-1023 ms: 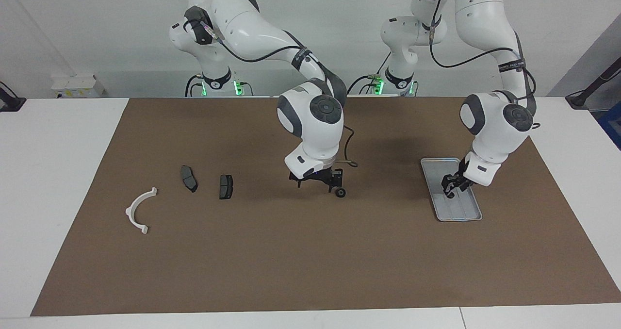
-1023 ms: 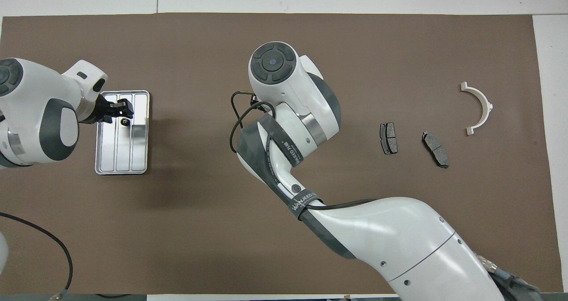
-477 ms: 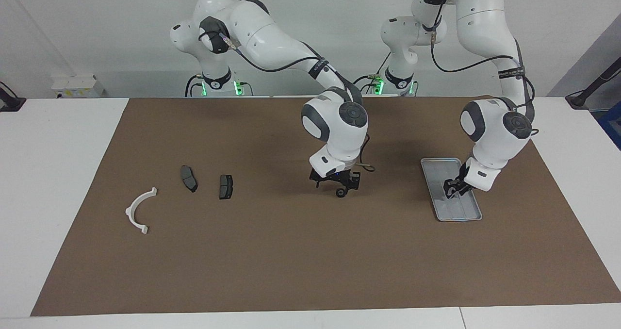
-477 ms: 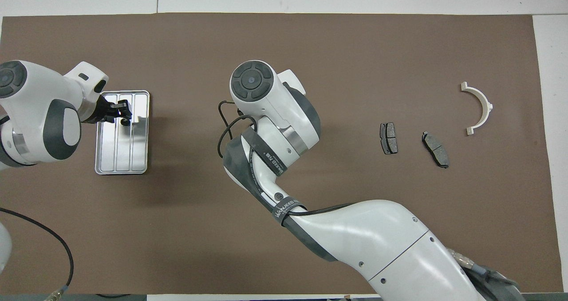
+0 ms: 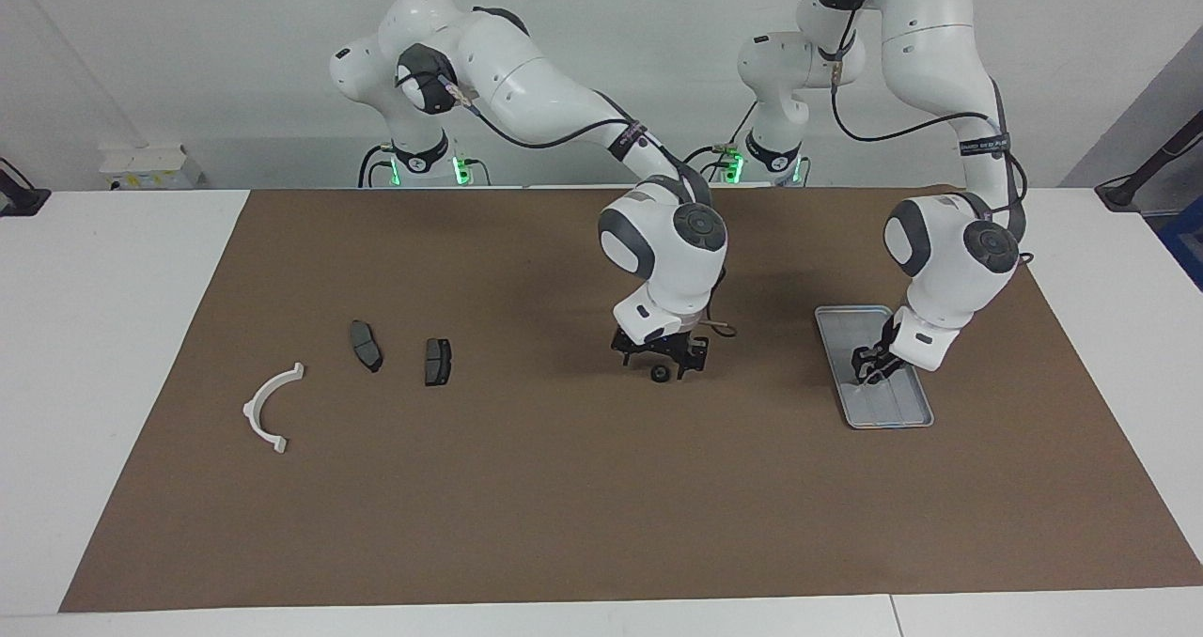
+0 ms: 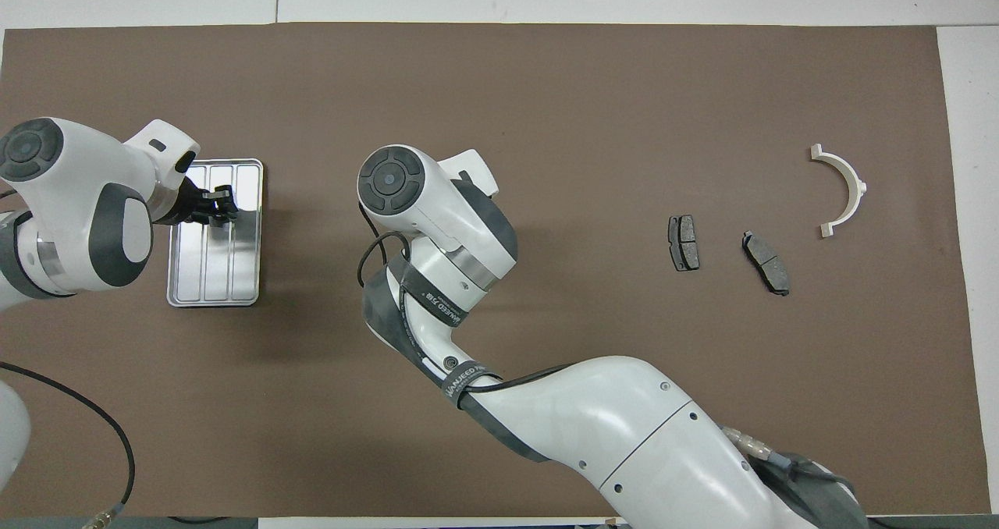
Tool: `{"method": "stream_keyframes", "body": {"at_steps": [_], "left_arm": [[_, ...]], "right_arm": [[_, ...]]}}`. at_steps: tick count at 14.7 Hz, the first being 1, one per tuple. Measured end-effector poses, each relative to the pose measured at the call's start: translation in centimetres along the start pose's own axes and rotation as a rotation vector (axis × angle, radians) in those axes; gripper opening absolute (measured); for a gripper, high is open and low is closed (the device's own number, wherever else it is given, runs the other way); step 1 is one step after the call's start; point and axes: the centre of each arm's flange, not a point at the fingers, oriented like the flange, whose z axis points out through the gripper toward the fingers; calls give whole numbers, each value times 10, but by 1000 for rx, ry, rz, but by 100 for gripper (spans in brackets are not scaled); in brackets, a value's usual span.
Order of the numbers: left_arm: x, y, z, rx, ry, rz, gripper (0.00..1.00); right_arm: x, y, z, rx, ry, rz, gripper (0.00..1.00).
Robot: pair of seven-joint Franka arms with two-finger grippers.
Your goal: Place bearing gear from tray to pile
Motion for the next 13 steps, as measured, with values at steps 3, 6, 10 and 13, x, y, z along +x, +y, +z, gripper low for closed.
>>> {"method": "stream_keyframes", "body": {"at_steps": [3, 6, 10, 13], "left_arm": [[0, 0, 1, 0, 6, 0, 40], [-1, 0, 2, 0, 4, 0, 26], [0, 0, -1, 0, -4, -17, 24], [3, 3, -28, 1, -39, -33, 24]], "right_arm": [[-6, -4, 4, -10, 9, -1, 100], [-5, -5, 8, -12, 19, 1, 100], [-6, -6, 15, -16, 17, 8, 100], [-7, -7, 16, -13, 18, 8, 90]]}}
